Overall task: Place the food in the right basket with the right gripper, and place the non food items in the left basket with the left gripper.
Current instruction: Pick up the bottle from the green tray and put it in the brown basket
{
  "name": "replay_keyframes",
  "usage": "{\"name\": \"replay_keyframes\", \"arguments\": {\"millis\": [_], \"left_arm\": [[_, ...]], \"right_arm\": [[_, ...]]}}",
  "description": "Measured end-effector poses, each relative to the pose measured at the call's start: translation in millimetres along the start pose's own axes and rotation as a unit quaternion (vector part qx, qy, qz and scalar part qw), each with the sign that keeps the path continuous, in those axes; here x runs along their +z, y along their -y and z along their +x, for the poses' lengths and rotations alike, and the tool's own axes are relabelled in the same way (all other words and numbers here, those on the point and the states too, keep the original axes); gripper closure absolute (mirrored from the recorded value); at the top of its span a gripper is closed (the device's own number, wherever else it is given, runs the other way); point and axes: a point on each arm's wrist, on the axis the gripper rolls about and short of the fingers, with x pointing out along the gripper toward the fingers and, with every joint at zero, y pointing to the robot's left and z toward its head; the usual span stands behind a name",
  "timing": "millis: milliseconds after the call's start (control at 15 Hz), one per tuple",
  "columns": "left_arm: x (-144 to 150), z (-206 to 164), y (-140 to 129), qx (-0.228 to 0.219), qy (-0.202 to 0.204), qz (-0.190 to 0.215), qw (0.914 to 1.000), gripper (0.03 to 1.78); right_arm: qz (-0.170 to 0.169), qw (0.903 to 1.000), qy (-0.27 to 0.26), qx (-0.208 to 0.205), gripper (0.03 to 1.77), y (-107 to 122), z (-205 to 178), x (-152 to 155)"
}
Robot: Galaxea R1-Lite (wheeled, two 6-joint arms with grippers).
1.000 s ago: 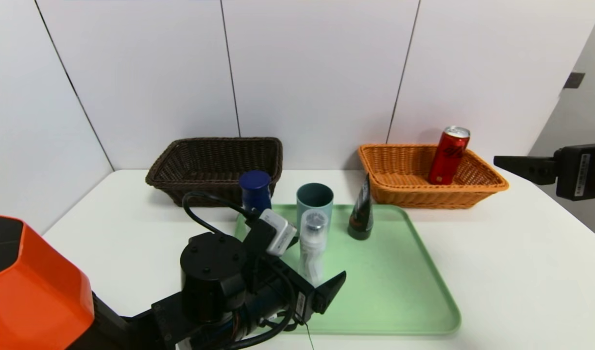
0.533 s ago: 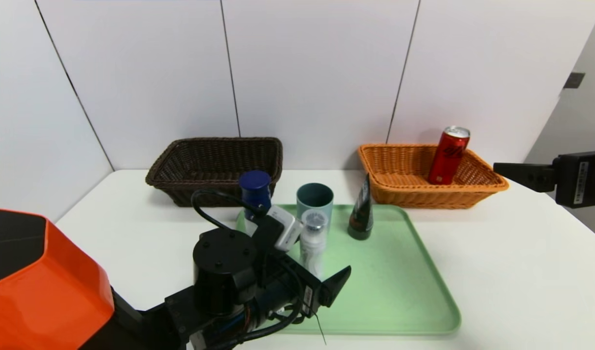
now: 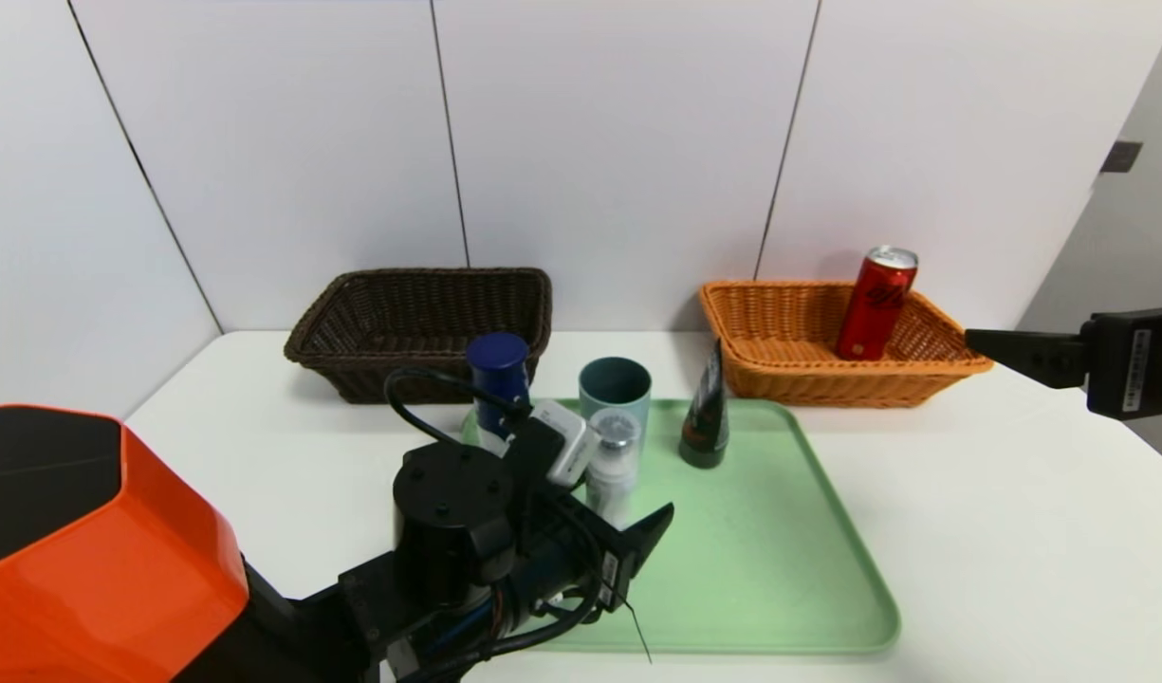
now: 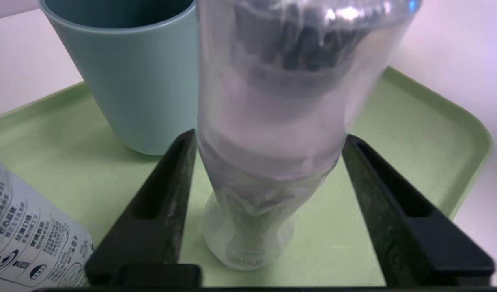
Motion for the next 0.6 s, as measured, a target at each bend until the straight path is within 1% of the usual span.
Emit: {"name": "replay_keyframes", "arguments": {"millis": [133,267,333,600], "left_arm": [[0.4,0.9,0.1,0.0,0.001,0.001,1.0,0.87],[0.7,0.9,0.1,0.001,0.002,0.001,1.0,1.05],[1.1,0.6,0.2,0.001,0.002,0.001,1.0,1.27],[7.7,-3.5,0.5,-0.001,0.012,0.0,0.9999,1.27]], "right_arm": [[0.0,1.0,0.001,0.0,0.1,0.2,-1.0,-0.1],[0.0,1.0,-0.001,0.0,0.1,0.3,-2.1,-3.0],[-0.001,1.0,-0.002,0.0,0.1,0.4,-2.8,-4.0],[0.0,1.0,-0.001,0.001,0.1,0.7,-4.9,-5.7]]}}
